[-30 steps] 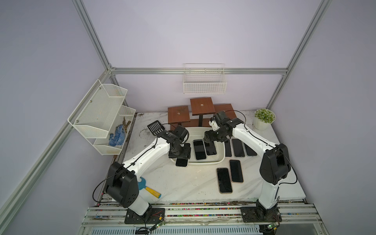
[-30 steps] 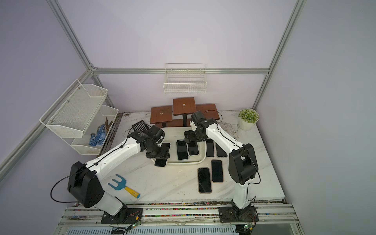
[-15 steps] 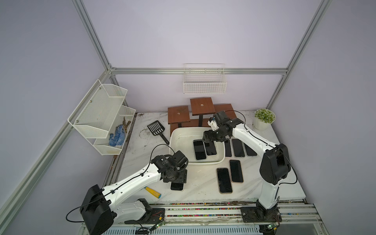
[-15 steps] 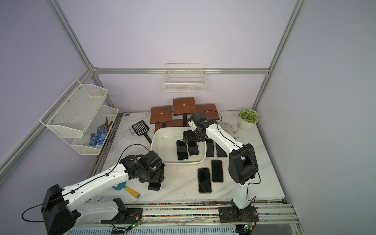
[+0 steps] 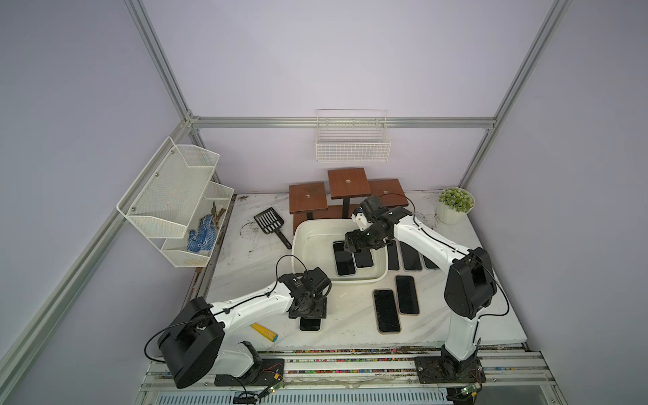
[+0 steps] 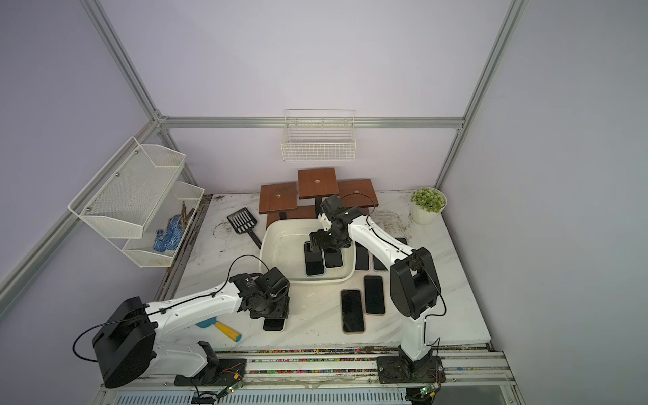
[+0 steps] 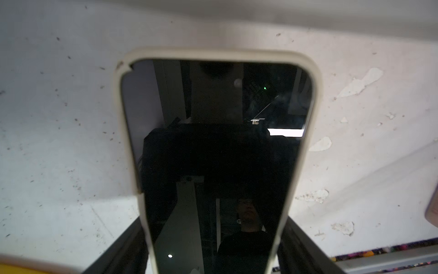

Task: Take the phone out of the storage box
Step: Place the phone at the center of the board, then pick up the phone from the storage box.

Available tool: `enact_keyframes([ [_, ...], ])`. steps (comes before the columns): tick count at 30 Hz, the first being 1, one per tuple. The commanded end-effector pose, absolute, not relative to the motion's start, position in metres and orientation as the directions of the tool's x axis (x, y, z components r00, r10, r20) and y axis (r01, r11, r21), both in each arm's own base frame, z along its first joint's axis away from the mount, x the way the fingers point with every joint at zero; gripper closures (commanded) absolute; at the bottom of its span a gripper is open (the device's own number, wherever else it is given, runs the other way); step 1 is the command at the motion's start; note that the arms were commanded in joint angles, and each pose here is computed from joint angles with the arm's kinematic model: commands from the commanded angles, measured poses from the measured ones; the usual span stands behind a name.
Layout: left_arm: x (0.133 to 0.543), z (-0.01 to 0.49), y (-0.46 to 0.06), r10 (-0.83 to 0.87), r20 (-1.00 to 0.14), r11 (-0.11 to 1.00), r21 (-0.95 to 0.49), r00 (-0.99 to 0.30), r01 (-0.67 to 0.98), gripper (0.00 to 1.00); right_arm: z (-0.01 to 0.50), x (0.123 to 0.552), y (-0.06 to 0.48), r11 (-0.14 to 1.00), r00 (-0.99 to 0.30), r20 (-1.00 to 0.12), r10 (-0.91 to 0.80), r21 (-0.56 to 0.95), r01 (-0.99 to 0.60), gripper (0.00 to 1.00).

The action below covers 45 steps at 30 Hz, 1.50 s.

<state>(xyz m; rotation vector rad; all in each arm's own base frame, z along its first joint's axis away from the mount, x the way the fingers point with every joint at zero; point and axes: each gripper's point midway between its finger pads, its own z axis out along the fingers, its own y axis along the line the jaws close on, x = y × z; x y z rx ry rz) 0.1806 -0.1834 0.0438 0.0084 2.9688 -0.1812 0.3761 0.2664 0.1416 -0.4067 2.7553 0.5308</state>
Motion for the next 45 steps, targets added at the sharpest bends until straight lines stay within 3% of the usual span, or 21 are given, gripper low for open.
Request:
enact_keyframes([
  [1,0.194,0.045,-0.194,0.006,-0.216,0.989,-0.145,-0.976,0.038,0.22,0.132,0.372,0.268,0.901,-0.918,-0.322,-0.232,0.285,-0.327,0.05],
  [11,0.191,0.018,-0.19,0.011,-0.165,0.996,-0.083,-0.986,0.025,0.06,0.11,0.362,0.278,0.914,-0.93,-0.269,-0.249,0.253,-0.317,0.05],
  [17,0.192,0.036,-0.188,0.006,-0.186,0.995,-0.096,-0.982,0.024,0.01,0.099,0.356,0.29,0.914,-0.934,-0.244,-0.262,0.249,-0.322,0.04],
  [25,0.19,0.094,-0.174,-0.018,-0.278,0.99,-0.138,-0.96,0.021,0.0,0.081,0.354,0.303,0.915,-0.938,-0.211,-0.274,0.242,-0.322,0.04],
  [33,0.215,0.147,-0.169,-0.084,-0.401,0.978,-0.21,-0.912,0.003,0.0,0.065,0.358,0.309,0.919,-0.944,-0.184,-0.274,0.239,-0.314,0.04],
  [45,0.244,0.175,-0.166,-0.143,-0.434,0.959,-0.282,-0.89,-0.016,0.0,0.042,0.351,0.321,0.918,-0.95,-0.13,-0.283,0.25,-0.308,0.04],
])
